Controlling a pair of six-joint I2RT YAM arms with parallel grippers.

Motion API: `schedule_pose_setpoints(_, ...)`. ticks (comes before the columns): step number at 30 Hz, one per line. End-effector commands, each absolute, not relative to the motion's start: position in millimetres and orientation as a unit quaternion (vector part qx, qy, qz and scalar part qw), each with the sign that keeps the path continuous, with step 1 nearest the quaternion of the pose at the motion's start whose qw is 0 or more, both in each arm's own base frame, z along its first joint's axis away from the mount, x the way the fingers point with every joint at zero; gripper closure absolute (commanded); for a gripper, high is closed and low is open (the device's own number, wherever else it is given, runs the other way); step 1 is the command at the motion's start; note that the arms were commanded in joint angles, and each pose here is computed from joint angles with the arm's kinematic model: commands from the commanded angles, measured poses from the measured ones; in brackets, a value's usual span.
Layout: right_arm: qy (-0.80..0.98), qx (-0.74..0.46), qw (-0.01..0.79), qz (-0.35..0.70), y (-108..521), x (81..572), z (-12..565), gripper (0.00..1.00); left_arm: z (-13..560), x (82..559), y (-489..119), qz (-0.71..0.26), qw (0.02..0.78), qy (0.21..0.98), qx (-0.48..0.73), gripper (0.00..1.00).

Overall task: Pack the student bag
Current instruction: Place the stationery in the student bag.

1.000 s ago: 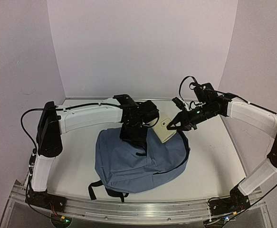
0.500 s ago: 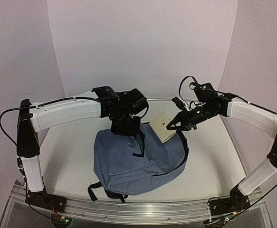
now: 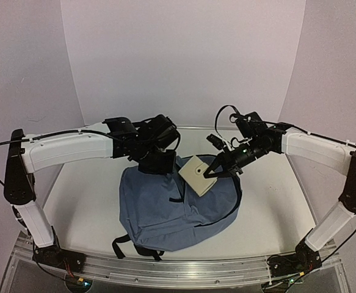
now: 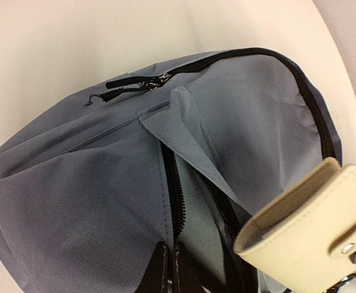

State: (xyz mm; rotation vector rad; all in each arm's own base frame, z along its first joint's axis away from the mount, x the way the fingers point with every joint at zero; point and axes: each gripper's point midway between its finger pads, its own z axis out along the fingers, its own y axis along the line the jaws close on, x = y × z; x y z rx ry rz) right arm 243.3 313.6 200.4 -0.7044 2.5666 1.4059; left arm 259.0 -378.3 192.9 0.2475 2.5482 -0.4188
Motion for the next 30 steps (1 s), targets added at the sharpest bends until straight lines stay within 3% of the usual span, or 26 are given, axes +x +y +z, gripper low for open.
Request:
schedule_pose_setpoints(1,0.833,-0.266,0.063,0.480,330,245,207,1.00,244,260,-390,-0.226,0.320,0.914,0.105,1.00)
schedule_pose_setpoints(20,0.815,-0.314,-0.034,0.486,382,218,176,1.00,264,258,-416,-0.296,0.335,0.882,0.147,1.00)
schedule_pose_setpoints(30,0.811,-0.317,0.017,0.492,395,250,206,1.00,274,251,-421,-0.337,0.330,0.870,0.142,1.00)
